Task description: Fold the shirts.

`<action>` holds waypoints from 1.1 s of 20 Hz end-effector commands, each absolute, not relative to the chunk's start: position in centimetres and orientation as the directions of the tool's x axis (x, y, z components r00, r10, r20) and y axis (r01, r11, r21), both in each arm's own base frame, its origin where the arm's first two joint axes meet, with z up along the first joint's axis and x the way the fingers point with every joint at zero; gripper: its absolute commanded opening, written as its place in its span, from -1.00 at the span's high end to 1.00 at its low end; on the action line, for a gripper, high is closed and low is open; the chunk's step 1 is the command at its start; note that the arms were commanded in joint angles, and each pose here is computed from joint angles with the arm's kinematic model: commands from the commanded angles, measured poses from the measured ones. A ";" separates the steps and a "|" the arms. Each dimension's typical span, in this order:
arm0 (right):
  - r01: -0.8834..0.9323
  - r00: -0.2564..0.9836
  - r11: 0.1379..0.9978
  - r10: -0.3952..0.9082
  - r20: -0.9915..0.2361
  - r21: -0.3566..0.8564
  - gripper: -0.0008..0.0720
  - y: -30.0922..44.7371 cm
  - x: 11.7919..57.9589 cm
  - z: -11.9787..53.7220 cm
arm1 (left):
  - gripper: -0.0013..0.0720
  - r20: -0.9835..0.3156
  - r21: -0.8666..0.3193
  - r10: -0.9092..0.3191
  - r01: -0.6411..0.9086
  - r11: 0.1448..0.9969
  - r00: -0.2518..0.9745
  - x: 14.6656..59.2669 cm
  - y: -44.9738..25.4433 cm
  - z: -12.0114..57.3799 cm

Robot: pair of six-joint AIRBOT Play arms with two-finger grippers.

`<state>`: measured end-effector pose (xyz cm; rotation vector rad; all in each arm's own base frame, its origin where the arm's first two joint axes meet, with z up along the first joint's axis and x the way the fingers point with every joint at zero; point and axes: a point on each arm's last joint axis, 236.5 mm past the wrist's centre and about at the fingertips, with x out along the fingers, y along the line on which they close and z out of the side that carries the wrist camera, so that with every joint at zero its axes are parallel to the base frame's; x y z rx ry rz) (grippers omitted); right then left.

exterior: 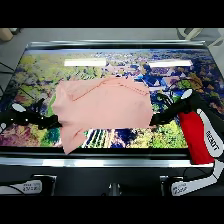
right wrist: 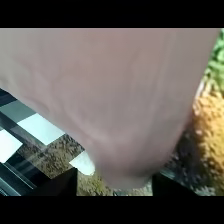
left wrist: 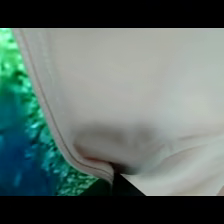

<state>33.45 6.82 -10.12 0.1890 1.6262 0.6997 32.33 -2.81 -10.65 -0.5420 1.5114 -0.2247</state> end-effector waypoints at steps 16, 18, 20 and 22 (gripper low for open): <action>0.109 0.991 0.840 -0.051 0.124 -0.532 0.92 -1.1 22.2 55.2 | 0.91 0.444 0.050 -0.162 0.156 0.986 0.881 15.6 -5.2 61.5; 0.110 0.991 0.849 -0.050 0.127 -0.516 0.92 -0.9 20.5 55.2 | 0.91 0.451 0.059 -0.170 0.160 0.985 0.876 13.7 -5.8 61.4; 0.089 0.995 0.850 -0.050 0.088 -0.519 0.92 -0.9 20.3 54.2 | 0.91 0.420 0.074 -0.154 0.135 0.988 0.894 13.7 -5.6 60.6; 0.049 0.999 0.853 -0.049 0.013 -0.520 0.92 -0.9 20.8 52.5 | 0.91 0.341 0.074 -0.130 0.112 0.991 0.931 15.0 -4.9 58.8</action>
